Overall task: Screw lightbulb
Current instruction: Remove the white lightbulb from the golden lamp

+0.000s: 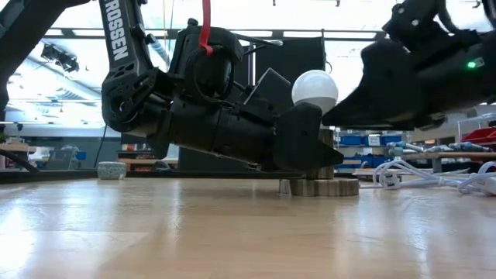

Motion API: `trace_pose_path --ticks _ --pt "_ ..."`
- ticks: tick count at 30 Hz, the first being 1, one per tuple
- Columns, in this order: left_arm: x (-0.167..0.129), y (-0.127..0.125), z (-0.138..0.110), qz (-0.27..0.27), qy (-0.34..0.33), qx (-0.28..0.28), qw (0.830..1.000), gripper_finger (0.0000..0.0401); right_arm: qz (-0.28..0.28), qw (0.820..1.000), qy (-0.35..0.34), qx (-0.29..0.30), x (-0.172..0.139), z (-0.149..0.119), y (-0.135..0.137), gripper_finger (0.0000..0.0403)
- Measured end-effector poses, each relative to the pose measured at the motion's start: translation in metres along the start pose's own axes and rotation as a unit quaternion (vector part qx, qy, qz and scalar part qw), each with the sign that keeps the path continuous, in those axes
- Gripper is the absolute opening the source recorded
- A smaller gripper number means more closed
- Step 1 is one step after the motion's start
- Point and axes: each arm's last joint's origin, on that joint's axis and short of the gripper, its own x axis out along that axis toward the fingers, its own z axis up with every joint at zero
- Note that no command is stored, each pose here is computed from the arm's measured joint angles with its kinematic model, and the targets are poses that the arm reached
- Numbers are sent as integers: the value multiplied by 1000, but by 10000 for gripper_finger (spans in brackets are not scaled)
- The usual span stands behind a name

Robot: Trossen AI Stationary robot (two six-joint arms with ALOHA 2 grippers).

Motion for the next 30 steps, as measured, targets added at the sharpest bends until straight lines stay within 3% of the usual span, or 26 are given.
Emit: trace_pose_path --ticks 16,26,30 --pt "0 0 0 1 -1 0 1000 188 69 997 -26 -14 45 23 -10 292" --pt "0 -1 0 0 0 2 1000 188 66 997 -37 -24 49 26 -13 291" --pt "0 -1 0 0 1 3 1000 188 64 997 -37 -27 49 26 -13 272"
